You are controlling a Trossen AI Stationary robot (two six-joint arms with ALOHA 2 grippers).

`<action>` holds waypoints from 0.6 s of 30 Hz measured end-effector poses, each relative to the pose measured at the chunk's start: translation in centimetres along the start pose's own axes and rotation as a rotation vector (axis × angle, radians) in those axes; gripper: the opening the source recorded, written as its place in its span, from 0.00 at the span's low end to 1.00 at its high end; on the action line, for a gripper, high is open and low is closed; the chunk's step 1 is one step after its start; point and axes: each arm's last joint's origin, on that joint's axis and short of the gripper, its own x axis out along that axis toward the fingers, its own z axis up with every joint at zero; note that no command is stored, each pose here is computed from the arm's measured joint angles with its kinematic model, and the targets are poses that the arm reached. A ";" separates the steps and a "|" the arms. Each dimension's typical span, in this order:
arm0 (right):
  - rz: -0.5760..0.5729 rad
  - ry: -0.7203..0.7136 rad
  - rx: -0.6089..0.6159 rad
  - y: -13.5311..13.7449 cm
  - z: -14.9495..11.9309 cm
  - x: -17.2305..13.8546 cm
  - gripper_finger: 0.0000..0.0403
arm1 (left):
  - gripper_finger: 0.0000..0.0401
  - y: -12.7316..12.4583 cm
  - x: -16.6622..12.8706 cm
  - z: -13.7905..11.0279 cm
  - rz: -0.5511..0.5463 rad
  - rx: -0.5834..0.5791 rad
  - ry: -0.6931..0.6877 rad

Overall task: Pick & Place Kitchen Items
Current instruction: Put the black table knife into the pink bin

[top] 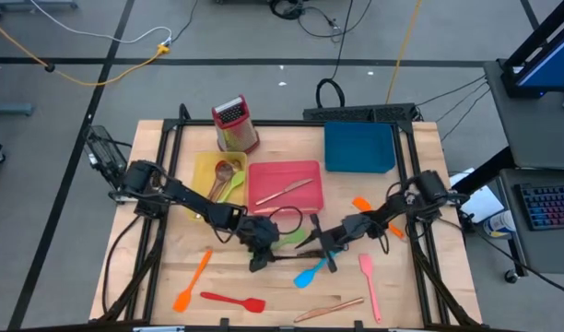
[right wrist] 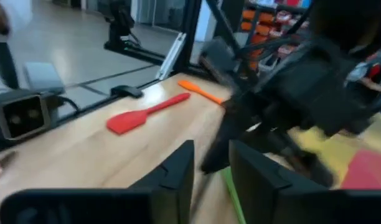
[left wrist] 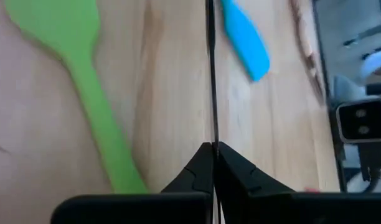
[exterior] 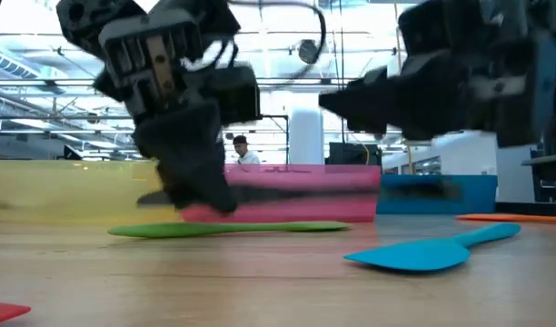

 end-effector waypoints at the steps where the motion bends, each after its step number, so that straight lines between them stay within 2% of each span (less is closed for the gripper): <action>1: 0.005 0.005 0.009 0.0 0.4 -0.1 0.25 | 0.01 -0.3 -0.4 0.2 0.016 0.017 -0.011; 6: -0.036 0.000 0.046 0.0 3.1 -0.5 0.34 | 0.01 -0.9 -2.3 0.2 0.133 0.084 -0.009; 9: -0.031 0.010 0.050 0.1 4.2 -0.9 0.37 | 0.01 -1.7 -3.9 0.9 0.179 0.132 -0.063; 18: -0.022 -0.019 0.055 -0.1 7.0 -2.0 0.38 | 0.01 -2.1 -8.7 2.2 0.375 0.211 -0.161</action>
